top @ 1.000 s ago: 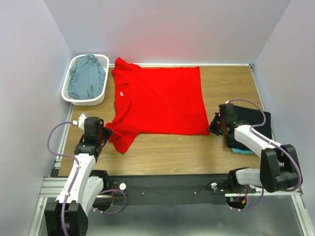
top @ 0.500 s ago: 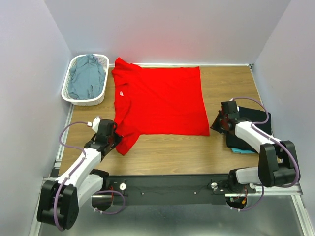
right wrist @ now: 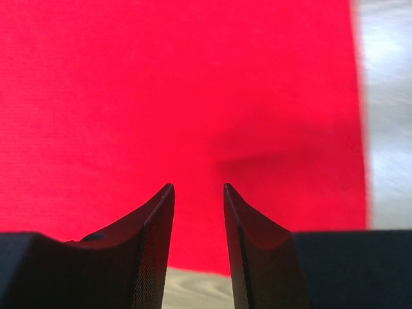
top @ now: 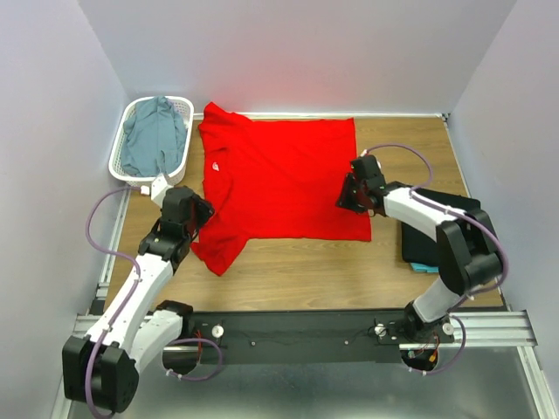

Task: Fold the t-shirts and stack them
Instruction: Flatten the tshirt out

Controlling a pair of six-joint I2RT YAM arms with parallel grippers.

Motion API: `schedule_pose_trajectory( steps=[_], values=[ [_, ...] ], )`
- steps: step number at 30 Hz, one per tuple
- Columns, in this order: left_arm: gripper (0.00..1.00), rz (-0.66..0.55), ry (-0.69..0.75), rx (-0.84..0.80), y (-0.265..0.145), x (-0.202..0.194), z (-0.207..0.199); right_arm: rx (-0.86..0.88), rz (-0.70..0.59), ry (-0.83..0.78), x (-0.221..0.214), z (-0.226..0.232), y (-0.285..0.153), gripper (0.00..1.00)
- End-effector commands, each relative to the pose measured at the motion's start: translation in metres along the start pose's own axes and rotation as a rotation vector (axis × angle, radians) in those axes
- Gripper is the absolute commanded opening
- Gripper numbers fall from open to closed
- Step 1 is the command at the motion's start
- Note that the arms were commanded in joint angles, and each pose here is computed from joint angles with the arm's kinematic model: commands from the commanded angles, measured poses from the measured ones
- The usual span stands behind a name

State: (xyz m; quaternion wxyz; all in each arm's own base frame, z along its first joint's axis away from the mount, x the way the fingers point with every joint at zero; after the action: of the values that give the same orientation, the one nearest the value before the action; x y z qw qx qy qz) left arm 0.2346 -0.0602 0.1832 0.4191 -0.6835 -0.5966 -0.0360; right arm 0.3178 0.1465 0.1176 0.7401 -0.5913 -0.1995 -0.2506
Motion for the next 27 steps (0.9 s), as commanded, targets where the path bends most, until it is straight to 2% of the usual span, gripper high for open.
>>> schedule_pose_trajectory(
  steps=[1, 5, 10, 20, 27],
  values=[
    [0.53, -0.044, 0.084, -0.036, 0.011, 0.012, -0.022, -0.01, -0.004, 0.015, 0.006, 0.016, 0.022, 0.44],
    [0.5, 0.033, 0.136, -0.019, 0.038, -0.004, -0.031, -0.066, 0.014, 0.039, -0.002, 0.011, 0.04, 0.48],
    [0.49, 0.075, 0.167, -0.055, 0.052, -0.02, -0.046, -0.173, 0.03, 0.049, -0.019, -0.009, 0.048, 0.5],
    [0.49, 0.153, 0.256, -0.064, 0.079, -0.051, -0.073, -0.276, 0.074, 0.146, -0.036, -0.074, 0.035, 0.52],
    [0.49, 0.202, 0.328, -0.065, 0.099, -0.078, -0.092, -0.276, 0.083, 0.159, -0.043, -0.085, 0.026, 0.52]
  ],
)
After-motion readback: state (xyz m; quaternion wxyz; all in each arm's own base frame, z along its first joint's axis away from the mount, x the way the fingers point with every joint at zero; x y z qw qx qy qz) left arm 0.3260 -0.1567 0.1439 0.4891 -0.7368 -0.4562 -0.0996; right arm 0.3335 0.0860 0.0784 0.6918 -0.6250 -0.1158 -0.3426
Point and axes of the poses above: each gripper's point midway between its finger pads, its own y axis out along the fingers, its own z axis along the line the jaws close on, x = y × z, the point moved 7 cm from there along -y, back along the fingers, and after that the axes turned 9 degrees about -y, right-handed, at the moved point
